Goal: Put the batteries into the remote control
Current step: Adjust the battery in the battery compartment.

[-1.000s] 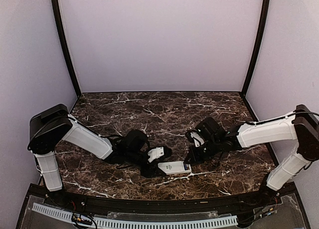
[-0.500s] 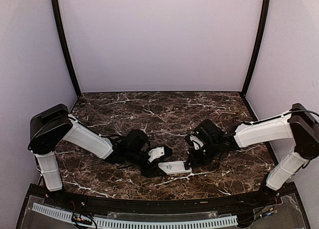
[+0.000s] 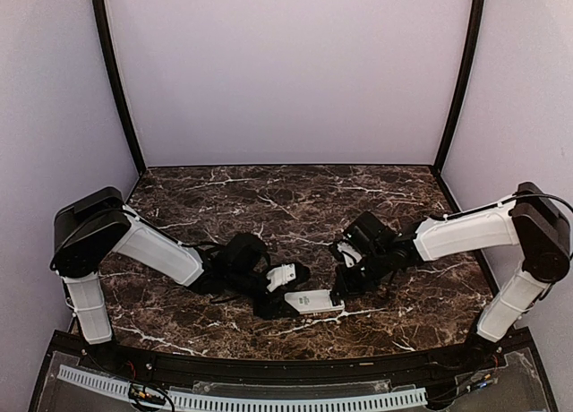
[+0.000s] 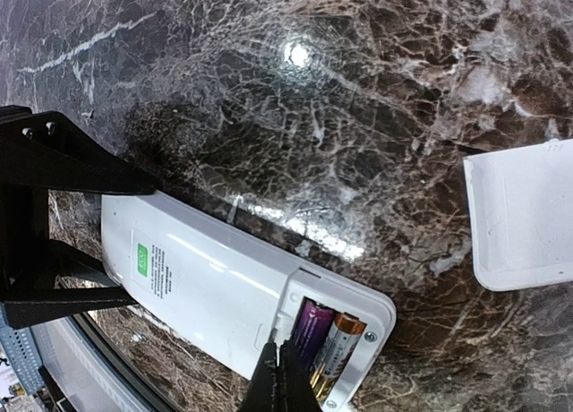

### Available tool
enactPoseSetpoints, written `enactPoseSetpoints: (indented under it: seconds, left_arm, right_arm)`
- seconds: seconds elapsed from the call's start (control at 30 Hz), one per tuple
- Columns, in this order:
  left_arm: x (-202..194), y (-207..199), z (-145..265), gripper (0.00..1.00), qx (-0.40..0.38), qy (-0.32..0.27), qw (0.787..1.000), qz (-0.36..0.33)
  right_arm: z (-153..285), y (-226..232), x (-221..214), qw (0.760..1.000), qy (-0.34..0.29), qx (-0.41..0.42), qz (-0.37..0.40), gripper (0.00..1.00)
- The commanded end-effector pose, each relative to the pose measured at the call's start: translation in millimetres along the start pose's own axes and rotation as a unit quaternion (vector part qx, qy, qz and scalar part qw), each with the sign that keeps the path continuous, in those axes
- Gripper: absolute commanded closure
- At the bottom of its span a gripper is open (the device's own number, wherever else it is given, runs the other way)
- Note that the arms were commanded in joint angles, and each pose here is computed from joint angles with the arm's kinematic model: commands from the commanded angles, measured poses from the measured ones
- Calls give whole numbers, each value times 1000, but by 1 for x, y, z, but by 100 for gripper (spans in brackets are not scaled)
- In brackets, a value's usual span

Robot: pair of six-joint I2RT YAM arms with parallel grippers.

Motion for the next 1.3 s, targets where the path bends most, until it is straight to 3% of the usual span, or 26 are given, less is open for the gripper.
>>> enactPoseSetpoints:
  seconds: [0.0,0.17,0.6,1.03,1.17,1.27]
  left_arm:
    - [-53,-14,-7,92,-18,96,994,52]
    - [-53,-13,-7,92,-18,96,994,52]
    - [-53,-12,-7,92,-15,100,994,53]
    - [-53,-9,-7,87,-8,107,993,50]
    - [-54,-8,-6,78,-4,112,993,46]
    - [-54,-11,-6,59,-13,110,993,41]
  right_arm:
    - [26,15,10,1000,-14,-12,21,100]
    - [44,26,22,999,-44,-9,29,100]
    - [-6,-15,-15,999,25,-25,-19,100]
    - [58,5,38,994,-55,-86,39,100]
    - [65,-18,50,983,-54,-165,58,89]
    - [66,-28,58,971,-40,-219,85,77]
Point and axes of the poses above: each gripper's point midway between its finger pads, its own z axis back along the fingers, its own y axis along the line the jaws close on, x = y × z, the point moved 2 cm from there along z, back along the fingers, and after that the axes turned 4 degrees about -z, right-handed, at the moved point
